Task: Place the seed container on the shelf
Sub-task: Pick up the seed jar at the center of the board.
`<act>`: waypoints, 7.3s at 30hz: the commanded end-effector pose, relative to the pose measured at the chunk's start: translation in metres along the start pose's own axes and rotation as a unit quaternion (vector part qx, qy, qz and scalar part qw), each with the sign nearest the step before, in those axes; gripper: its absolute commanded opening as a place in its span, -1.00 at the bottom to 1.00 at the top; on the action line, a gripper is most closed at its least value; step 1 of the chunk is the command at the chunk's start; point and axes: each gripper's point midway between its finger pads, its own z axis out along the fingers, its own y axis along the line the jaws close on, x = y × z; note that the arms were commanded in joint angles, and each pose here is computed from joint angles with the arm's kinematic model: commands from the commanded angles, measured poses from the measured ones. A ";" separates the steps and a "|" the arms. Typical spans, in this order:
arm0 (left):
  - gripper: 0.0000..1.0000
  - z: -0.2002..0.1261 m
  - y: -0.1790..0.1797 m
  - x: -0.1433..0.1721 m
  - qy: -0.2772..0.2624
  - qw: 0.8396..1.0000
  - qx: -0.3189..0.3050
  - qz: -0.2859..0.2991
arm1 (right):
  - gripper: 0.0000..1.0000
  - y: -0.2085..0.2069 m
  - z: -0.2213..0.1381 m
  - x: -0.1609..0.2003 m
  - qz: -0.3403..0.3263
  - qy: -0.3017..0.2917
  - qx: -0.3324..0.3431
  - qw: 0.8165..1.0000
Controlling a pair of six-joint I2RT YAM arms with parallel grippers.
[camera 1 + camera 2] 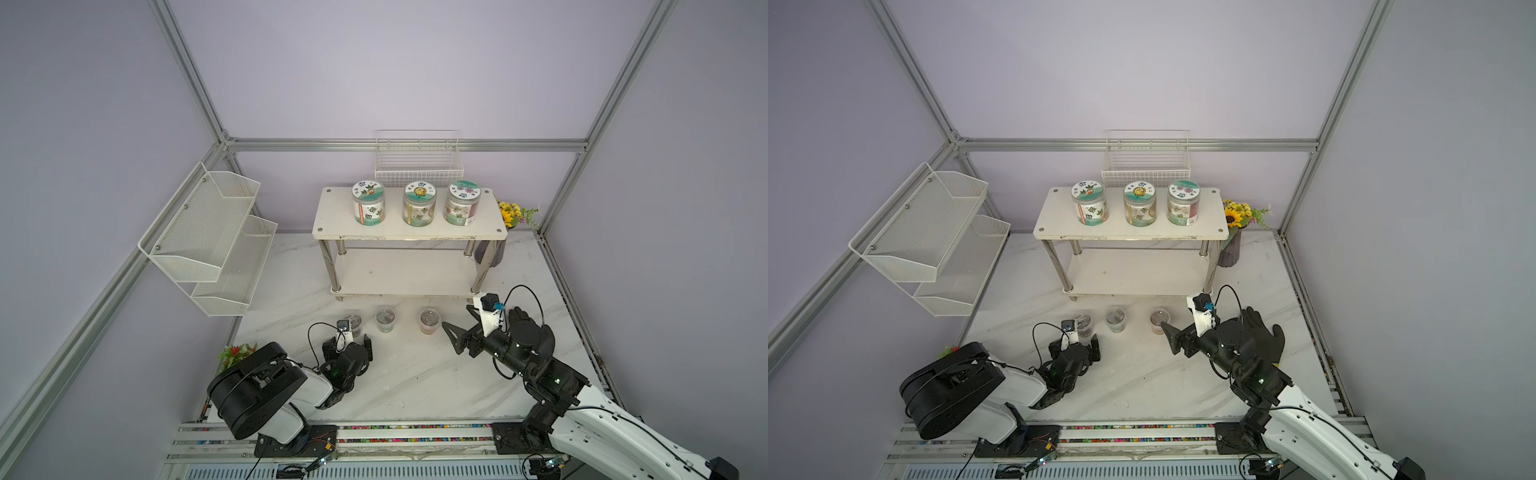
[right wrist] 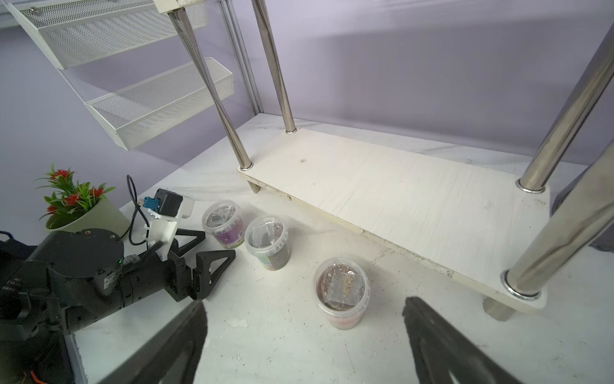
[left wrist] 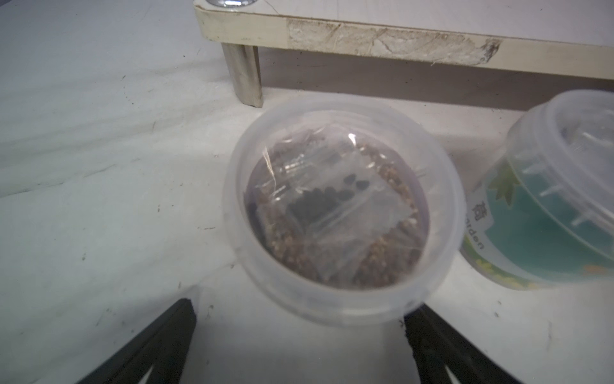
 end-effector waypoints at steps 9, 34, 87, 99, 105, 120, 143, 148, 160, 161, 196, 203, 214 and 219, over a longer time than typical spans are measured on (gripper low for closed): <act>0.99 0.016 -0.006 0.039 0.060 0.998 0.027 0.004 | 0.93 0.005 0.000 -0.024 -0.016 -0.031 -0.003 0.999; 0.72 0.021 0.010 0.048 0.065 0.998 -0.002 0.016 | 0.92 0.006 0.005 -0.028 -0.019 -0.030 -0.006 0.999; 0.85 0.030 0.001 0.016 0.012 0.999 -0.016 0.039 | 0.92 0.006 0.003 -0.026 -0.031 -0.027 -0.006 0.999; 0.90 0.036 0.003 0.009 -0.004 0.999 -0.017 0.030 | 0.92 0.006 0.007 -0.025 -0.031 -0.024 -0.005 0.999; 0.86 0.040 0.004 0.004 -0.008 1.000 -0.016 0.021 | 0.92 0.005 0.009 -0.023 -0.032 -0.020 -0.003 0.999; 0.61 0.044 0.005 -0.007 -0.016 1.000 -0.017 0.017 | 0.92 0.005 0.011 -0.021 -0.035 -0.020 -0.005 0.999; 0.33 0.022 0.004 -0.020 -0.017 1.000 0.008 -0.002 | 0.92 0.006 0.007 -0.022 -0.031 -0.023 -0.007 0.999; 0.31 0.019 0.000 -0.025 -0.020 1.000 0.020 -0.001 | 0.91 0.007 0.006 -0.023 -0.030 -0.022 -0.010 0.999; 0.93 0.016 -0.003 -0.031 0.013 1.000 0.013 0.015 | 0.91 0.009 0.003 -0.030 -0.029 -0.027 -0.012 0.999; 0.94 0.014 -0.001 -0.033 0.021 1.000 0.005 0.014 | 0.90 0.009 0.003 -0.031 -0.029 -0.027 -0.011 0.999; 0.82 0.012 -0.003 -0.053 0.279 0.958 -0.058 -0.008 | 0.89 0.008 -0.007 -0.037 -0.026 -0.038 -0.009 0.999; 0.62 0.011 0.000 -0.062 0.265 0.962 -0.063 0.008 | 0.89 0.009 -0.006 -0.037 -0.026 -0.037 -0.010 0.999; 0.54 0.014 -0.003 -0.071 0.253 0.966 -0.055 0.022 | 0.89 0.010 -0.004 -0.038 -0.023 -0.036 -0.014 0.999; 0.42 0.015 -0.004 -0.074 0.248 0.967 -0.052 0.025 | 0.89 0.010 -0.004 -0.038 -0.024 -0.036 -0.014 0.999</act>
